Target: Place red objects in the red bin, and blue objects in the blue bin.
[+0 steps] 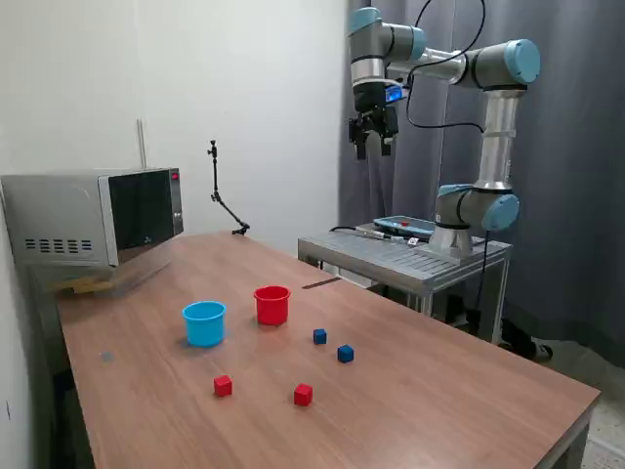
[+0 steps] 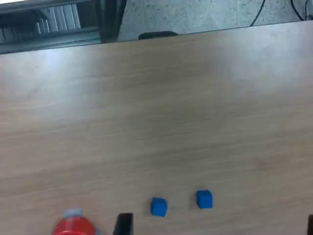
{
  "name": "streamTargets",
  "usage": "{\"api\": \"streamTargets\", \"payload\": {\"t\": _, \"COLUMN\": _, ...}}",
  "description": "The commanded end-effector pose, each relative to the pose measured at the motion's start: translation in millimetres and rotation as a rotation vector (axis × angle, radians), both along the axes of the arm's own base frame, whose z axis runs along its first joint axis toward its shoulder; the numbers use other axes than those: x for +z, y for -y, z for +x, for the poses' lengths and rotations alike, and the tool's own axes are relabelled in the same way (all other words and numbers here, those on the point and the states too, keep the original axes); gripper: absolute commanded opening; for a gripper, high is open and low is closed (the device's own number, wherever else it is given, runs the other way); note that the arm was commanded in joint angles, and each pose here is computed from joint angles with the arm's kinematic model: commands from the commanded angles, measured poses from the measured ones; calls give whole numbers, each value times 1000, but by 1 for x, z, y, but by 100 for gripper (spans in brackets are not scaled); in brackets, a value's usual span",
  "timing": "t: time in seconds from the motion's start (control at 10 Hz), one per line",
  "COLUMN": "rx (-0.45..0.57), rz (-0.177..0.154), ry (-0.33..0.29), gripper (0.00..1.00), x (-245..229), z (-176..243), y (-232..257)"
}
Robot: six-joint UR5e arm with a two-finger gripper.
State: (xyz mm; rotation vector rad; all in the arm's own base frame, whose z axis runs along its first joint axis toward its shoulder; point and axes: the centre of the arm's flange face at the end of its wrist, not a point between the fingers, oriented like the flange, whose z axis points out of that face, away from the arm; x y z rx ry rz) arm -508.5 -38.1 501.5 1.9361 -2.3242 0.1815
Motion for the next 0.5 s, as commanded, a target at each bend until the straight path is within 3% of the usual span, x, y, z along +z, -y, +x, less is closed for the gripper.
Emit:
{"api": "streamTargets", "payload": {"t": 0.0, "rx": -12, "rz": 114, "ry": 43, "gripper": 100, "x": -5, "z": 9, "y": -8}}
{"api": "streamTargets", "payload": {"t": 0.4, "rx": -12, "rz": 114, "ry": 50, "gripper": 100, "x": -8, "z": 9, "y": -8}}
